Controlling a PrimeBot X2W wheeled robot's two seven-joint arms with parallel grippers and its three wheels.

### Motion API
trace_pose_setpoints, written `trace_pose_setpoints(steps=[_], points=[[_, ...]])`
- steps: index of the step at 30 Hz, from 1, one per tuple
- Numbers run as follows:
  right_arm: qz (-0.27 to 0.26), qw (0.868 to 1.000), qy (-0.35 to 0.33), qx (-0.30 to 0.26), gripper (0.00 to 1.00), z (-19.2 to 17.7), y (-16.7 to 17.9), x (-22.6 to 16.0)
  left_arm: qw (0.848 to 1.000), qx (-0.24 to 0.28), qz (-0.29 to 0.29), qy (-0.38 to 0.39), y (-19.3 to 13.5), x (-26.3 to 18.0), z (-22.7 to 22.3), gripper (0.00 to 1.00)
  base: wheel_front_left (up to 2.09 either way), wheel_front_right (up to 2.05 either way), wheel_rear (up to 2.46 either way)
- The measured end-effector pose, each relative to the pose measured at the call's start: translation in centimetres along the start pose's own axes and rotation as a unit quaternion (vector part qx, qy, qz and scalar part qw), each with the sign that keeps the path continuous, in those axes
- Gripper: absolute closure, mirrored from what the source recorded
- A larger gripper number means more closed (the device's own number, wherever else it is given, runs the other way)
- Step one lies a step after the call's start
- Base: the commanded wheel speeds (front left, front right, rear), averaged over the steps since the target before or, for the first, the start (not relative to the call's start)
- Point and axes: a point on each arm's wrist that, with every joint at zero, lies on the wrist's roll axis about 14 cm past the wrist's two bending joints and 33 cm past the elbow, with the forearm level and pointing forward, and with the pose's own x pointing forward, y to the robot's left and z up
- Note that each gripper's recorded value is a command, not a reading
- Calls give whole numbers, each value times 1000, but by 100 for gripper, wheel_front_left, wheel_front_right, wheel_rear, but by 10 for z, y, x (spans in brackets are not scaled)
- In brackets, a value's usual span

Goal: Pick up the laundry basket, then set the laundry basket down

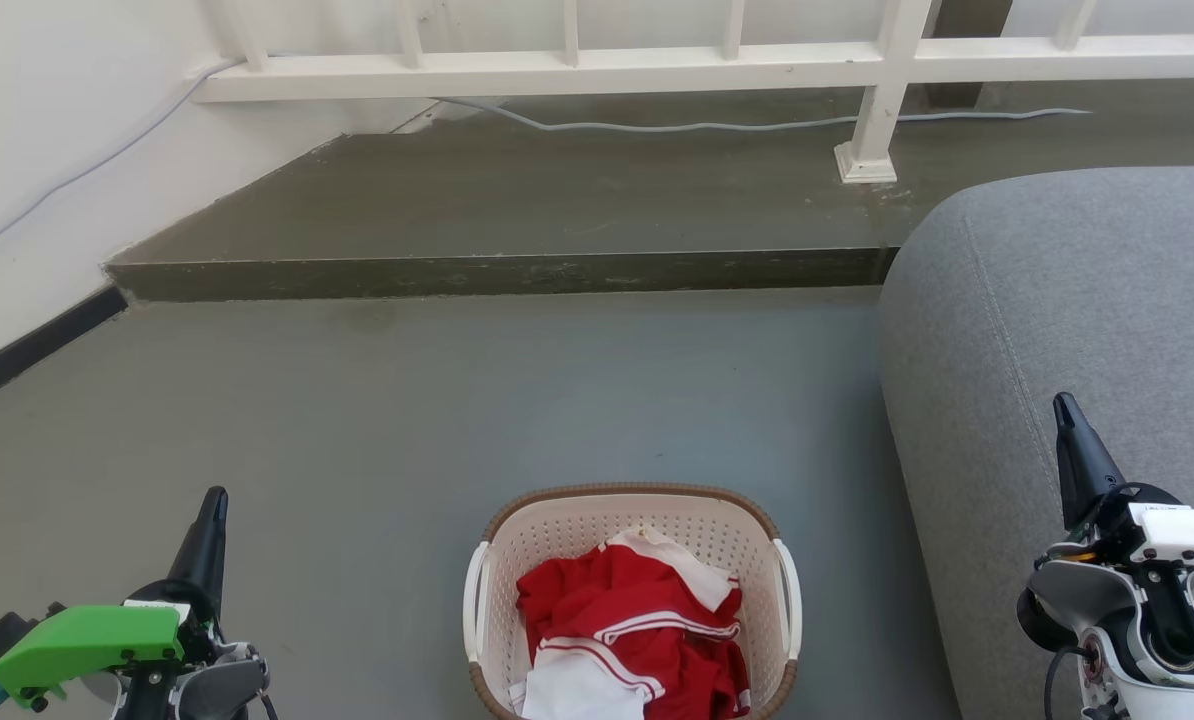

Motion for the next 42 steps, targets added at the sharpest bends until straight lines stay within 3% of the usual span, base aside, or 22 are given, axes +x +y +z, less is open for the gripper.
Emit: trace_pose_setpoints(steps=[12, 13, 19, 32, 42], points=[[0, 1000, 0, 0, 100, 0, 0, 0, 1000, 0, 0, 0, 0, 0, 0, 100, 0, 0, 0], [0, 1000, 0, 0, 0, 0, 0, 0, 1000, 0, 0, 0, 0, 0, 0, 0, 0, 0, 0], [-50, 999, -1, 15, 0, -6, -34, -15, 999, -14, 44, 3, 30, -12, -8, 0, 0, 0, 0], [-36, 999, -2, -1, 0, -11, -25, -12, 999, 3, 35, 2, 24, -10, -12, 0, 0, 0, 0], [-22, 998, 5, -53, 0, -17, -16, -9, 998, 62, 27, 2, 18, -7, -12, 0, 0, 0, 0]])
